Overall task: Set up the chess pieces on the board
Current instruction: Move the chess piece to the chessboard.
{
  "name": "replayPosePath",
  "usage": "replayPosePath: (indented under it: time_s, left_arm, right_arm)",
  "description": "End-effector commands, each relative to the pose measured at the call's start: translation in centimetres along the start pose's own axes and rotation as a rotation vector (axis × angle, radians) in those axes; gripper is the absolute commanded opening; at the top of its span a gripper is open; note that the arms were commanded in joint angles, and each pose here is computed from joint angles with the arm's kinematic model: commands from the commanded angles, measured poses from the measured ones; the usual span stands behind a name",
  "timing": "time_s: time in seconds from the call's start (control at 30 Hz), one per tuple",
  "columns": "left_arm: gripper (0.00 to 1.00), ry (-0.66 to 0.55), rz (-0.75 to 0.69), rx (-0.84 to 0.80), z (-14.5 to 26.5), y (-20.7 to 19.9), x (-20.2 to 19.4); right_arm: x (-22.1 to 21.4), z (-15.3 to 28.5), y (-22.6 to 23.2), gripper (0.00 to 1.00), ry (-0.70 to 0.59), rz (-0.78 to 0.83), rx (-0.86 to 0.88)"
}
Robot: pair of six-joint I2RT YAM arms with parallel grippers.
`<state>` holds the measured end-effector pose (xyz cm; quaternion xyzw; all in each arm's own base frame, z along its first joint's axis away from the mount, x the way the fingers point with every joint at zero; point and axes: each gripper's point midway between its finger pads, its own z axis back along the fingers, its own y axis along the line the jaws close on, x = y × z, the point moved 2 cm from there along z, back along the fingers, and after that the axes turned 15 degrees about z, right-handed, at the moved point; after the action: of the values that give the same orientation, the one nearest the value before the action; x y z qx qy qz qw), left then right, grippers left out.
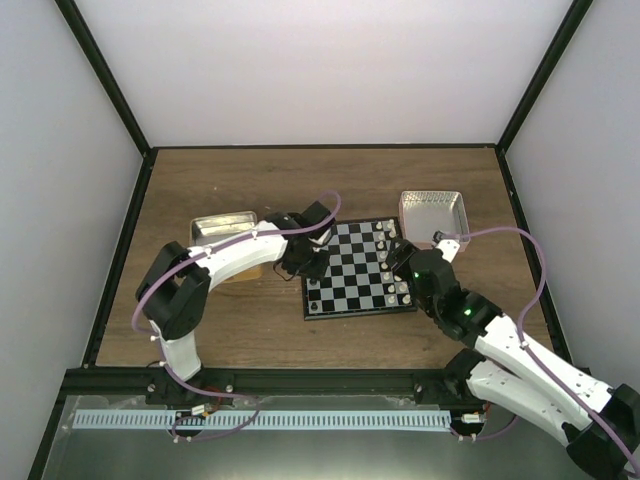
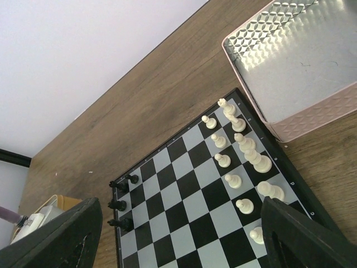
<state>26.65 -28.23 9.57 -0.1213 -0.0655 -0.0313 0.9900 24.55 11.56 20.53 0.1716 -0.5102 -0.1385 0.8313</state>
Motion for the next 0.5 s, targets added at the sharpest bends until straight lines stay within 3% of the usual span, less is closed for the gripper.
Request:
replayPosePath:
  time_s: [0.0,0.23,0.47]
  left_arm:
    - [0.41,-0.026,0.024,0.001,-0.3,-0.1,0.2]
    - [0.33,-0.017,0.044,0.046,-0.9,0.7,0.1]
    - [0.36,0.023,0.047,0.048,-1.8,0.8,-0.6]
  right_arm:
    - [0.7,0.1,-0.3,0.80,-0.023,-0.015,-0.030]
    - [0.7,0.1,-0.3,0.79,-0.025,-0.018,-0.027]
    - [0.7,0.1,-0.4,0.79,-0.026,-0.018,-0.028]
